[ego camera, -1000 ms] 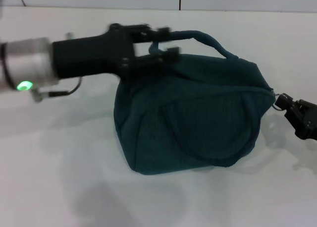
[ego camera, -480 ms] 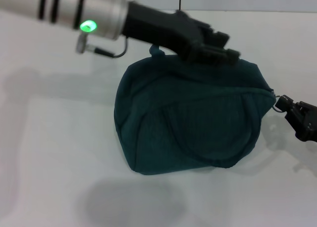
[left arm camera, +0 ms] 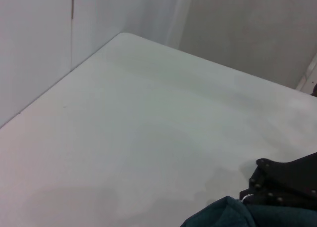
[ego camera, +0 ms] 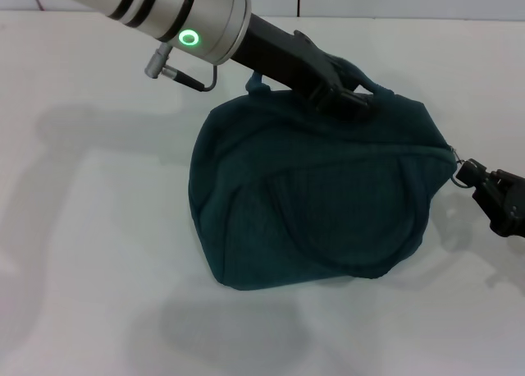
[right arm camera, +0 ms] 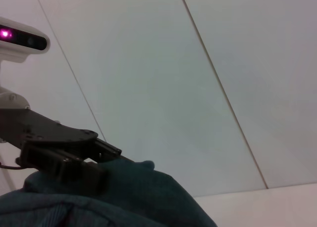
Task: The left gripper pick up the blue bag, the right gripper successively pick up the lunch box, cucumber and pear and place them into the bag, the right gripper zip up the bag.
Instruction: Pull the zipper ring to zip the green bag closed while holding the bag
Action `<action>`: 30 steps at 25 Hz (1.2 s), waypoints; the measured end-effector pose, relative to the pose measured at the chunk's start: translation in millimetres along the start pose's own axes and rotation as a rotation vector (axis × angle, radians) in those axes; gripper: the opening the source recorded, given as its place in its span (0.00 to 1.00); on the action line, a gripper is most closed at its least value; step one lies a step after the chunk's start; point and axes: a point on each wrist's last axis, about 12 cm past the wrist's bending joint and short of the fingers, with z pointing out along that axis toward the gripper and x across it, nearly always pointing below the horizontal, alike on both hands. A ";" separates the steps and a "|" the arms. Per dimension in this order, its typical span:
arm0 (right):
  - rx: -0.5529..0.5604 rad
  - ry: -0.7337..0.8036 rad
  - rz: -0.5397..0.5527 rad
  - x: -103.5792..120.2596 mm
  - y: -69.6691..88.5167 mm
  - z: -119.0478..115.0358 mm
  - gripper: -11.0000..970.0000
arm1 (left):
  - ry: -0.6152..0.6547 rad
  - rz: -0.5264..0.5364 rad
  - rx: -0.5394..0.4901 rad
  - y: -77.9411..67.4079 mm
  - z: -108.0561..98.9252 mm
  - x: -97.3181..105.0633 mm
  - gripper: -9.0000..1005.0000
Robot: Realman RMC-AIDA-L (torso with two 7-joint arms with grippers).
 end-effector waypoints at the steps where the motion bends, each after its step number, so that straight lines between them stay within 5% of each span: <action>1: -0.001 -0.001 0.000 -0.1 0.1 0.0 0.02 | 0.002 0.000 -0.003 0.4 0.0 0.1 0.49; 15: -0.009 -0.007 -0.001 -1.1 0.9 0.6 0.02 | 0.020 0.022 -0.017 -0.2 -1.3 3.6 0.49; 23: -0.008 -0.011 0.000 -1.7 0.6 0.8 0.02 | 0.018 0.028 -0.032 0.3 -4.0 7.4 0.24; 30: -0.064 -0.066 0.000 -7.9 7.2 -0.4 0.02 | 0.008 0.014 -0.032 0.9 -5.8 11.0 0.19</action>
